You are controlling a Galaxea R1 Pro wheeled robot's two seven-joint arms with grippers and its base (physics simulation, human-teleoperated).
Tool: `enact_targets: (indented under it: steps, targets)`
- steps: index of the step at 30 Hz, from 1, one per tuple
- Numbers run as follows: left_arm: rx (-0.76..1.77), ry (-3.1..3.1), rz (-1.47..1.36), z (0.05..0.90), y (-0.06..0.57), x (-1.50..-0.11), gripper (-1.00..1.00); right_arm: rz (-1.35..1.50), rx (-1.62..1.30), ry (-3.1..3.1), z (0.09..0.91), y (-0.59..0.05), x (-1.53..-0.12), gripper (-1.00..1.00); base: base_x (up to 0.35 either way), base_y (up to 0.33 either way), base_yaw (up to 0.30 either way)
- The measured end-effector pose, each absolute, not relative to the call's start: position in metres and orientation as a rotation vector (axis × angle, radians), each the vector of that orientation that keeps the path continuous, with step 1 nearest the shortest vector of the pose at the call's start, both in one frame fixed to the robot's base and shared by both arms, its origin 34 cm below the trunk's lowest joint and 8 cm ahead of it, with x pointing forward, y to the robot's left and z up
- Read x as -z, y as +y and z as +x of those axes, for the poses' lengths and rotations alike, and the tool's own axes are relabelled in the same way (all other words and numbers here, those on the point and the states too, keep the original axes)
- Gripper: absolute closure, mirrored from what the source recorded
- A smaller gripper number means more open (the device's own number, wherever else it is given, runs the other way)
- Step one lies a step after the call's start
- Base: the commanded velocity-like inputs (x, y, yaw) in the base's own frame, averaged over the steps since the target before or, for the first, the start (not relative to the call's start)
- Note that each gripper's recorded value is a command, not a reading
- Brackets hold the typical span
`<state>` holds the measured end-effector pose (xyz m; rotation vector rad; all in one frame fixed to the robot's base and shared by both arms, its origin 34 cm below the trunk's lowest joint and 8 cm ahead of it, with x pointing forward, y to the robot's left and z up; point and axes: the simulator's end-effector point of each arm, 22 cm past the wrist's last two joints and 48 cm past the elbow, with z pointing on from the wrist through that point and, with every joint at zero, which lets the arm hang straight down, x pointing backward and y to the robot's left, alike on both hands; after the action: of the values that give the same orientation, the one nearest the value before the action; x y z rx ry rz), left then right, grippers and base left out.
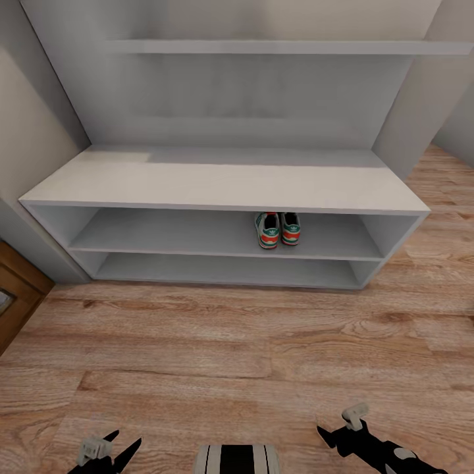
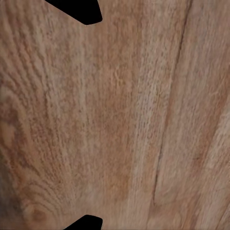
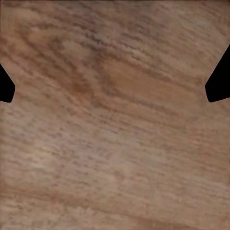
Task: Pick up the two gym shoes and the two sandals from the corridor floor and place them onto the hallstand (shoe rack) in the corridor, making sure they are on the rack and not on the floor. Arrange them so the two gym shoes are next to each other and the two sandals are next to each other.
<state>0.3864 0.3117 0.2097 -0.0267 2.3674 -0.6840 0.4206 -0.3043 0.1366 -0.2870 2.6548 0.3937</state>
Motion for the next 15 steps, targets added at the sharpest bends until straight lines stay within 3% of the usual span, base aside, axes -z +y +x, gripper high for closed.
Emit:
enact_targets:
  steps: [5,15]
  targets:
    - [0.68,2.367,-0.025,0.387,0.313,-0.21,-1.0,-0.286,-0.393,2.656,0.42,-0.304,-0.136,-1.0,0.0,0.0,-0.1]
    - [0.678,2.365,-0.025,0.388,0.314,-0.211,-1.0,-0.284,-0.395,2.67,0.409,-0.304,-0.134,-1.0,0.0,0.0,-0.239]
